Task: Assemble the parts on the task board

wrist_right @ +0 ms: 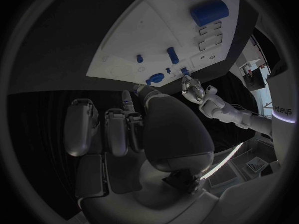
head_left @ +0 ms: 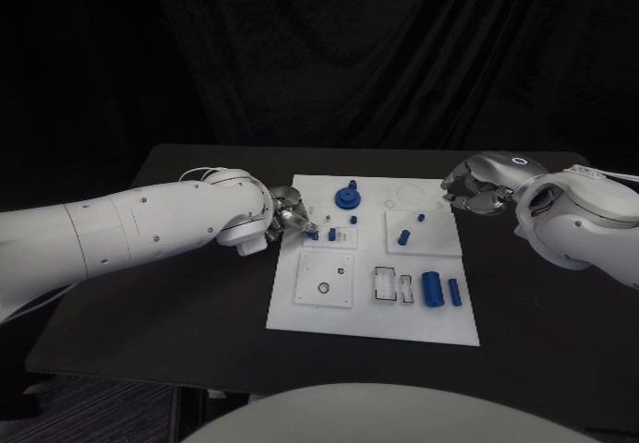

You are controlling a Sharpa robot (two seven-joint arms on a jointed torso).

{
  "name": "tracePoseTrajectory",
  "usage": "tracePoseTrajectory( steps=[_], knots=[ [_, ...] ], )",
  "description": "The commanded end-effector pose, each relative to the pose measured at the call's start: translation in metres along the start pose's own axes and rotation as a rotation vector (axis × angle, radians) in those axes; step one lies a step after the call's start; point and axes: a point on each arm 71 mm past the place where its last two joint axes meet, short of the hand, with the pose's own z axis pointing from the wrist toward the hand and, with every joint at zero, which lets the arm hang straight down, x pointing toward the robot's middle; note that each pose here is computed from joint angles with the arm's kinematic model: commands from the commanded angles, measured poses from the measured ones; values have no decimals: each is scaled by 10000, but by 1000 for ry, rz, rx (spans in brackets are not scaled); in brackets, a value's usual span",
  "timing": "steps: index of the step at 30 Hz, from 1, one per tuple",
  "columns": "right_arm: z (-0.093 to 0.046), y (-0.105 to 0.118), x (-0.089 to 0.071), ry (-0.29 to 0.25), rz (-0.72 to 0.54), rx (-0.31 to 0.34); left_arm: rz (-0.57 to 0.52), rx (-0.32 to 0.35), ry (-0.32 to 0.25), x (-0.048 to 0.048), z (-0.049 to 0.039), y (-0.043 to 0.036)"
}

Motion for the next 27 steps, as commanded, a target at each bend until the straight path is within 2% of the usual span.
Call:
tracePoseTrajectory(
  steps=[1,13,27],
  knots=[
    [-3,-8,8,0,-2,13,-7,19,18,80,25,-9],
    [-9,-15,10,4,-3,15,31,47,-30,80,40,-23],
    [-13,-18,15,11,-4,18,58,23,-7,104,44,8]
  ],
)
